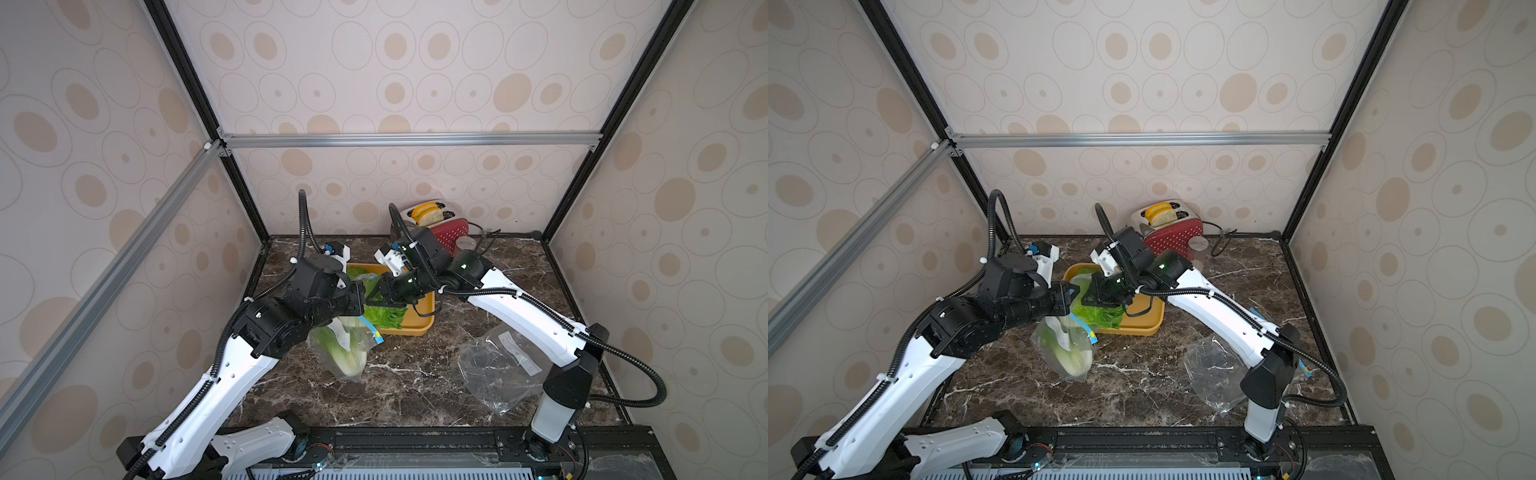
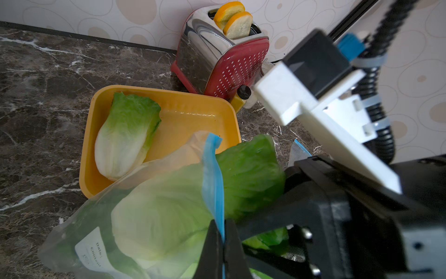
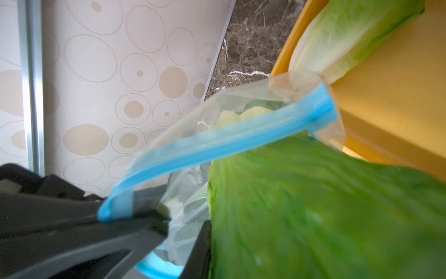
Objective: Put the chinese cabbages into a zipper bag and zip it
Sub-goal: Place the Chinese cabbage in the zipper food storage bag, then adjust the zipper food storage bag at the center of the board.
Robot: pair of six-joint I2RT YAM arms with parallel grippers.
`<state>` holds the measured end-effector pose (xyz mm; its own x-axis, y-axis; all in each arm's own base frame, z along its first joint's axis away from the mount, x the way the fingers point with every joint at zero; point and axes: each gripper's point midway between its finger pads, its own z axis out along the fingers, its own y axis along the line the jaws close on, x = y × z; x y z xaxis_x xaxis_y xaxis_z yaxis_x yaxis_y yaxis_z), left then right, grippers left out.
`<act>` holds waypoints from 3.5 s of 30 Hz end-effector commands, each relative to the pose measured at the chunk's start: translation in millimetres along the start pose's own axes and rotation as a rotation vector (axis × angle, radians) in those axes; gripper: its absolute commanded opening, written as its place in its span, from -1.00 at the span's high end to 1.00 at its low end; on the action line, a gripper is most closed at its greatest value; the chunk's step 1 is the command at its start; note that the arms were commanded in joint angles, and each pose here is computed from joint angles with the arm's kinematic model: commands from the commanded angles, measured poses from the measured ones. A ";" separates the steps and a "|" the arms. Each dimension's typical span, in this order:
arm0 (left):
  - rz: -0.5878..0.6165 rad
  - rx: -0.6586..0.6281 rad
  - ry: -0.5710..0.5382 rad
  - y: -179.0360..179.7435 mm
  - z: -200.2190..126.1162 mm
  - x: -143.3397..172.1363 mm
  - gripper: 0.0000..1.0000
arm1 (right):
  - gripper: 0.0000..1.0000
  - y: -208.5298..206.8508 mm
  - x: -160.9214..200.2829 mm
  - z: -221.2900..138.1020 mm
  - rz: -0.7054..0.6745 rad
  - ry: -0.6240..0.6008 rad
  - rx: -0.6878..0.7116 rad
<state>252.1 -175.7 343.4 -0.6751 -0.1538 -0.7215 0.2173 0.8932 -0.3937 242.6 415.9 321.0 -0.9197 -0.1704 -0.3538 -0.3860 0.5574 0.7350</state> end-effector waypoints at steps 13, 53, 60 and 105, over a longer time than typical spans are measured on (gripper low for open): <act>-0.087 -0.098 -0.180 22.8 -31.9 -31.4 1.00 | 0.13 34.5 -5.6 -12.4 -0.040 -0.050 -0.103; -0.122 0.067 -0.130 -0.5 -14.6 -40.0 1.00 | -0.16 -68.4 4.9 -19.4 0.042 -0.043 0.072; -0.131 0.122 -0.117 -10.7 -9.0 -39.7 1.00 | -0.24 -49.4 -1.3 -10.2 -0.027 -0.016 0.115; -0.050 -0.038 -0.044 19.9 -20.3 -24.9 1.00 | 0.93 -13.3 -0.1 -52.4 -0.127 -0.147 0.056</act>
<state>263.5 -144.8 358.2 -0.6438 -0.2772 -0.7132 0.1066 0.8905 -0.4423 264.0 368.6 302.0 -0.8569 -0.1415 -0.4957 -0.4532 0.6651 0.5935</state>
